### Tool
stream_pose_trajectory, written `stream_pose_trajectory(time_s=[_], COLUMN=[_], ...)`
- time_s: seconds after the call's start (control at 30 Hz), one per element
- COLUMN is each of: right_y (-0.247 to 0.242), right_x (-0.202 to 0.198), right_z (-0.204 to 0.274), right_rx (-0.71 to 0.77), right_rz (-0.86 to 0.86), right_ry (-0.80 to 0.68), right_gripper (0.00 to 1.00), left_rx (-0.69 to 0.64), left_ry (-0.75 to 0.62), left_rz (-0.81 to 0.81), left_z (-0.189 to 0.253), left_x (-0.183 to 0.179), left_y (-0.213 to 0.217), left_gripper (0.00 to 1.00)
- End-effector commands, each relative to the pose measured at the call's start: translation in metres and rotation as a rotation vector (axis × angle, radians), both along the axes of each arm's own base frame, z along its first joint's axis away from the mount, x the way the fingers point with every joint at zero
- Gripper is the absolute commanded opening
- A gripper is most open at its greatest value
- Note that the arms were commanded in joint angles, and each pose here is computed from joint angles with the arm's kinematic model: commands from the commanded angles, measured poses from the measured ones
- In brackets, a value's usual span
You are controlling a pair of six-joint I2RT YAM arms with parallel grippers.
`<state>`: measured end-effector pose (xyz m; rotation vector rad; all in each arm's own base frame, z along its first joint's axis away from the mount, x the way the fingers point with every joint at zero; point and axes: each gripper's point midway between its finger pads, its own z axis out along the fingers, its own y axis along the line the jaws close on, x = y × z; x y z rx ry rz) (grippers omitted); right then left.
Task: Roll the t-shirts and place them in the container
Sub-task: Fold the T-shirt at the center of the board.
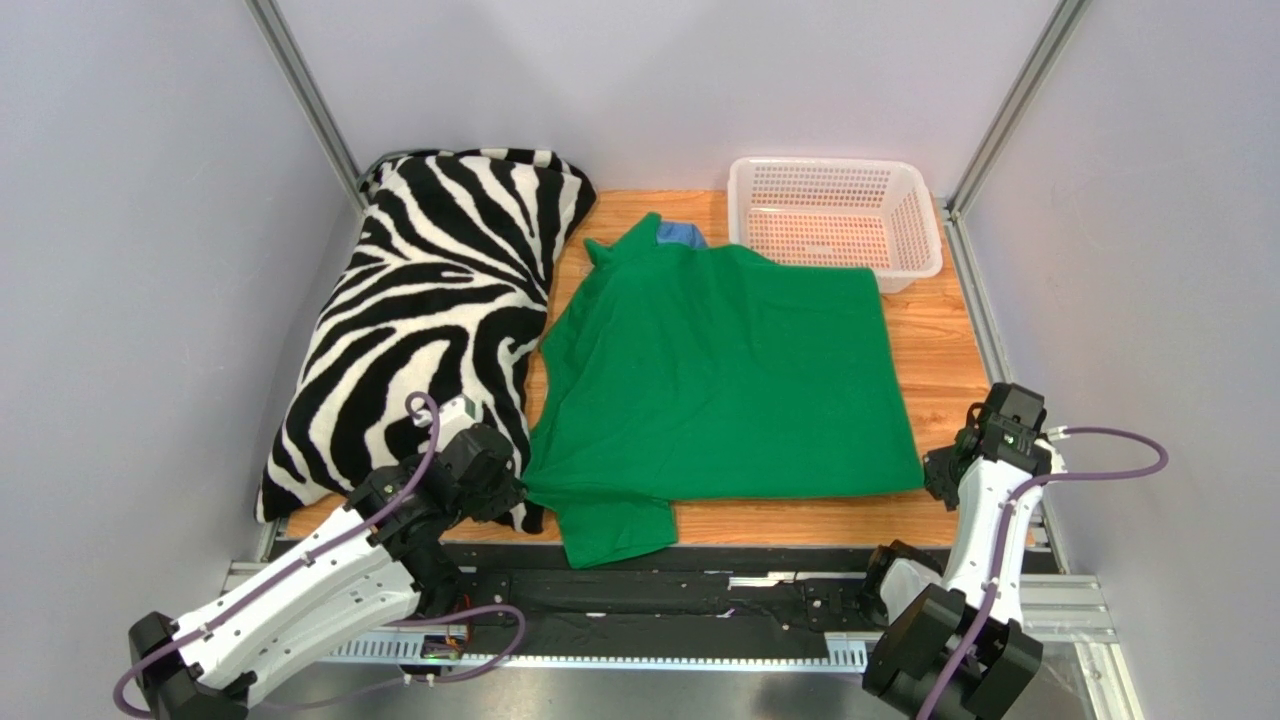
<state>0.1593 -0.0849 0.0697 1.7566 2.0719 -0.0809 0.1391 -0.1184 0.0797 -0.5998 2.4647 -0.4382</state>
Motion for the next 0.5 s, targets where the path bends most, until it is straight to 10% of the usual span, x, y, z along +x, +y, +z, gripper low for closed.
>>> stream_pose_trajectory(time_s=[0.0,0.47], right_y=[-0.020,-0.010], right_x=[0.010,0.101], right_z=[0.017,0.060], right_rx=[-0.074,-0.085], right_rz=[-0.039,0.270], right_ry=[-0.027,-0.193], right_gripper=[0.00,0.00], left_rx=[0.101,0.328], left_ry=[-0.046,-0.155], left_rz=[0.089,-0.132], left_z=[0.016,0.059], left_x=[0.008,0.096], left_y=[0.017,-0.050], left_gripper=[0.00,0.00])
